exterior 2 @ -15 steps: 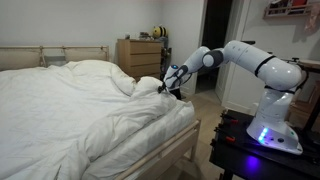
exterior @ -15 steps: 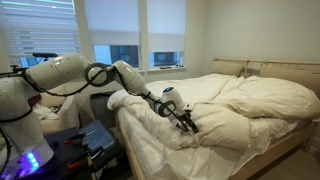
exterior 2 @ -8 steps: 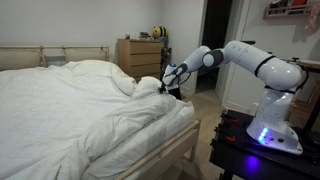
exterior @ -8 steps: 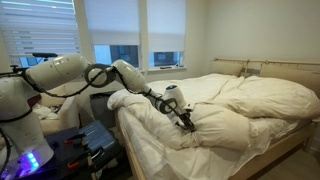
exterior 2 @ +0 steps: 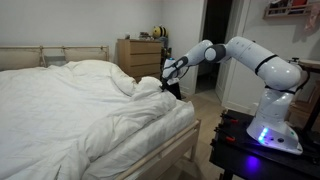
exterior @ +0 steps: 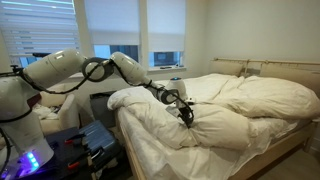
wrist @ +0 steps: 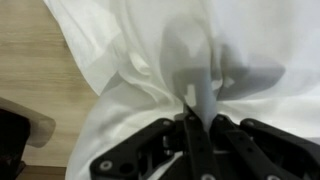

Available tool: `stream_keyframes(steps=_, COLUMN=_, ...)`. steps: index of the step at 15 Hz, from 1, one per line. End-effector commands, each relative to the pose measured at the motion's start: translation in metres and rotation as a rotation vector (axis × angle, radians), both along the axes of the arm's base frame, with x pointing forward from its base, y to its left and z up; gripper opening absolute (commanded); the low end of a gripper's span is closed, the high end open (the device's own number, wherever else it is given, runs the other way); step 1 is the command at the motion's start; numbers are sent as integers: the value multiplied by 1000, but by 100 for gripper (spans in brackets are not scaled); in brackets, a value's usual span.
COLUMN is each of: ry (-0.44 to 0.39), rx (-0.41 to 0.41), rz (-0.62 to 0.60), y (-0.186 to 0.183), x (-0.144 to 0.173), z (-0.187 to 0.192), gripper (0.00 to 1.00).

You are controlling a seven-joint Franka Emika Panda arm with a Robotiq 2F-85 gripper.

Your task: Straighten the blanket on the bed

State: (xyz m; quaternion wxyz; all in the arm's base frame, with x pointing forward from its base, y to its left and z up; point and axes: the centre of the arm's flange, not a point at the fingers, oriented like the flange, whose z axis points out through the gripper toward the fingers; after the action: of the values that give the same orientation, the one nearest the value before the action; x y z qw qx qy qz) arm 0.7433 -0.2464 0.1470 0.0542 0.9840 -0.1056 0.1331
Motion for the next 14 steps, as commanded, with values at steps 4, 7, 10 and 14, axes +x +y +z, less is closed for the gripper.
stream_keyframes(steps=4, ry=227, rx=-8, rz=252, y=12, x=-55, z=91, gripper=2)
stream_keyframes(steps=7, ry=297, rx=-18, rz=353, y=13, x=-76, z=117, gripper=2)
stream_keyframes(steps=10, ry=364, rx=-19, rz=431, y=12, x=-100, z=138, gripper=2)
stream_keyframes(steps=14, ry=393, rx=-62, rz=505, y=7, x=-139, z=163, gripper=2)
